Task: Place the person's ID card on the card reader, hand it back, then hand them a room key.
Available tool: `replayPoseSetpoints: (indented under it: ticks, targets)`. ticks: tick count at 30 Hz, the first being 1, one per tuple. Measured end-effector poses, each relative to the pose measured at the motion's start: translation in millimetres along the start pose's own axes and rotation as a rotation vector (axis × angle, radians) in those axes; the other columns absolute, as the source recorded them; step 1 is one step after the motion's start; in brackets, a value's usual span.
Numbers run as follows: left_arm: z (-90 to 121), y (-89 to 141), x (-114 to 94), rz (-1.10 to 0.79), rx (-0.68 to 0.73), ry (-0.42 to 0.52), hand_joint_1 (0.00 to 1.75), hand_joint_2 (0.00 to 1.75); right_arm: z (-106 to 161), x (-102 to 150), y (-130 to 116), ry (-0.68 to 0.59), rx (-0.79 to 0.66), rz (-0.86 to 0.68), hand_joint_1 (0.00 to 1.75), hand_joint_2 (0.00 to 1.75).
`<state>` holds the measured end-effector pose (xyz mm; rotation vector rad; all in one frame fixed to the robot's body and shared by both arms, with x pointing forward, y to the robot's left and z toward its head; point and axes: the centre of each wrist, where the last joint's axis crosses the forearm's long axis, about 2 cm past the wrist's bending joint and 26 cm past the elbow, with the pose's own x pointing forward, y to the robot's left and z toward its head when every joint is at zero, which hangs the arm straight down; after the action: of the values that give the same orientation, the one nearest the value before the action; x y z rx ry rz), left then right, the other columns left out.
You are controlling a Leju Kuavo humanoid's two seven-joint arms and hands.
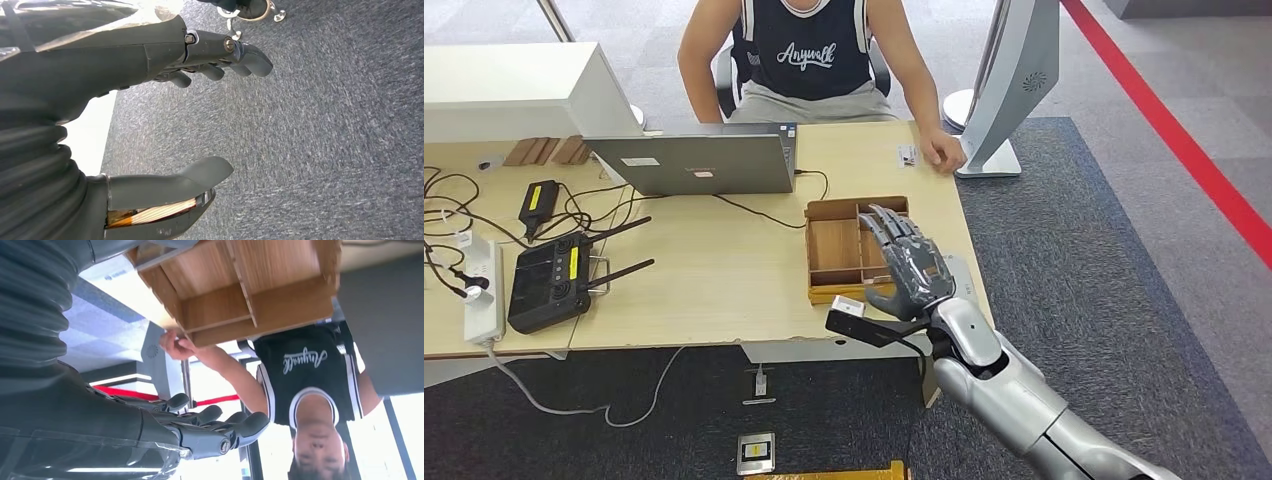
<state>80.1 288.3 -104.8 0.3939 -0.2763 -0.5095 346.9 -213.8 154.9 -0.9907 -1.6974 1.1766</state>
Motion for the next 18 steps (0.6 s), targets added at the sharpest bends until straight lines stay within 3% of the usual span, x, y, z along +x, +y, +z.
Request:
replayPoseSetpoints:
  ticks: [11,18]
  targets:
    - [0.1,-0.2,-0.3,0.000,0.000,-0.002,0.00,1.75,-22.0,8.5,-31.4,-0.033,-0.134,-0.002,0.00,1.75]
    - [0.2,-0.4,-0.3,0.000,0.000,-0.003,0.00,1.75,-23.5,11.8,-38.3,-0.042,-0.160,-0.011,0.00,1.75]
